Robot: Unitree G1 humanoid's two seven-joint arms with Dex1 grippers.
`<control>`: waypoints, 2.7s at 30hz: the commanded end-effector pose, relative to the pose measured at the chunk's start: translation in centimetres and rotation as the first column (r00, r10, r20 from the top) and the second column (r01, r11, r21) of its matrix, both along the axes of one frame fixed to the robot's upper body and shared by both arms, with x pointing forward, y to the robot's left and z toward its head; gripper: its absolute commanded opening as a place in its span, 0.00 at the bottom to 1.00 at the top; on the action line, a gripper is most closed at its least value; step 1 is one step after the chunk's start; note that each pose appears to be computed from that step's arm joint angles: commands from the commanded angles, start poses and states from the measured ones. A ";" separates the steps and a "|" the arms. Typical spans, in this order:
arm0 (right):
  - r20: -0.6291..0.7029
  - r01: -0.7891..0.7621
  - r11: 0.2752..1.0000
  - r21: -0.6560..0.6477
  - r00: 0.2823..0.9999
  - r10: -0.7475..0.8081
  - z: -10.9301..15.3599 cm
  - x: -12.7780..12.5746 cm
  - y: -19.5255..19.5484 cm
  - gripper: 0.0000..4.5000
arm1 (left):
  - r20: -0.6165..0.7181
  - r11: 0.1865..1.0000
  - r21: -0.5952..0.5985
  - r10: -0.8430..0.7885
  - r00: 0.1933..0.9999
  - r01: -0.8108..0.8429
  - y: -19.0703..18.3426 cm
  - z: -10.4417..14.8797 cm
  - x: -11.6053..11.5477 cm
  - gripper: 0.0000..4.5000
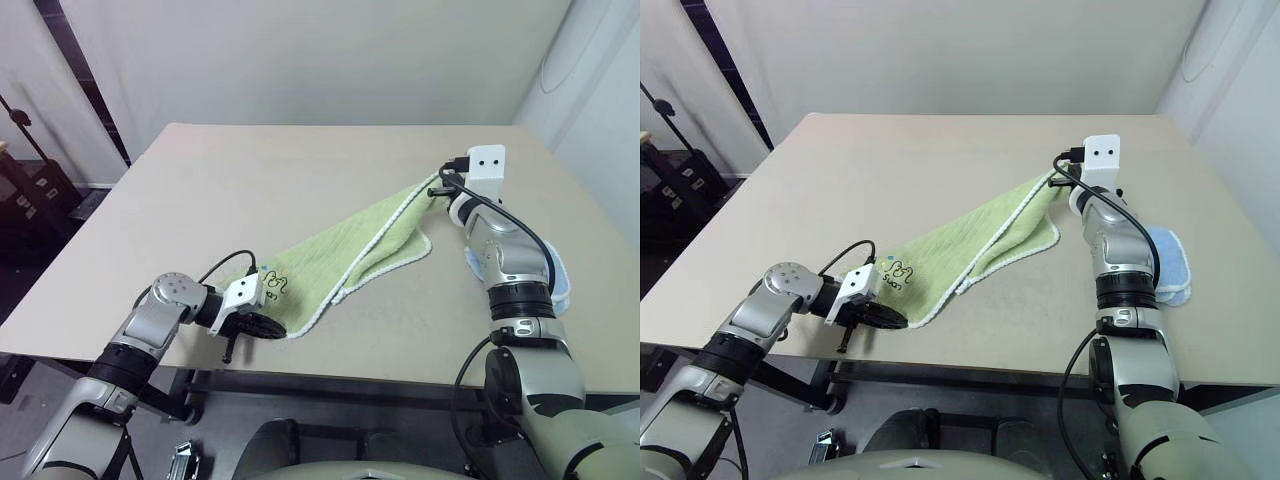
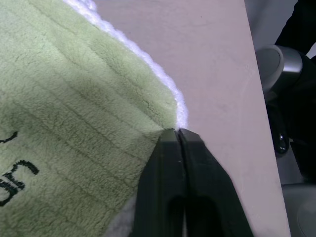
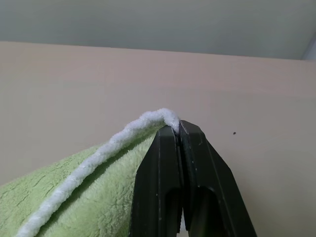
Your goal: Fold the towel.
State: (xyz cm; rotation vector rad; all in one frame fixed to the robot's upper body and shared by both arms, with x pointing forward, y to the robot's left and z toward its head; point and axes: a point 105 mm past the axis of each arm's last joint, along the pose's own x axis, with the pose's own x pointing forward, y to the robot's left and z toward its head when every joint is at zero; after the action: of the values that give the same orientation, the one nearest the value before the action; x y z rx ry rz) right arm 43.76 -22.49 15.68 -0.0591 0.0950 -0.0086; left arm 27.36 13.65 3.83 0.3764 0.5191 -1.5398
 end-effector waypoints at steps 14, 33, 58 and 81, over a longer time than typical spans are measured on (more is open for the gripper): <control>0.080 -0.010 1.000 -0.010 0.997 0.011 2.4 0.4 0.4 0.00 | -0.225 0.846 -0.351 0.341 0.913 -0.403 -2.1 9.1 8.2 0.01; 0.154 0.026 0.999 0.037 0.988 -0.032 5.0 1.3 -0.8 0.00 | -0.253 0.266 -0.656 0.804 0.538 -0.706 10.7 13.2 13.8 0.01; 0.115 -0.008 1.000 0.006 0.993 0.008 3.2 0.5 0.5 0.00 | 0.010 0.921 -0.358 0.169 0.986 -0.154 -3.6 3.3 4.5 0.85; 0.107 0.031 0.999 -0.006 0.994 -0.030 2.9 -0.2 -0.6 0.00 | -0.036 0.986 -0.027 0.166 0.985 -0.167 -1.8 -3.2 4.5 0.18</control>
State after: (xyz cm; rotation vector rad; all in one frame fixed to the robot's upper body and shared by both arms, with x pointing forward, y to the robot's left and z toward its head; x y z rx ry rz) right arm 43.53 -23.04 16.06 -0.0555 0.0639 -0.0406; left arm 33.27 10.56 3.23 0.2949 0.3837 -1.3853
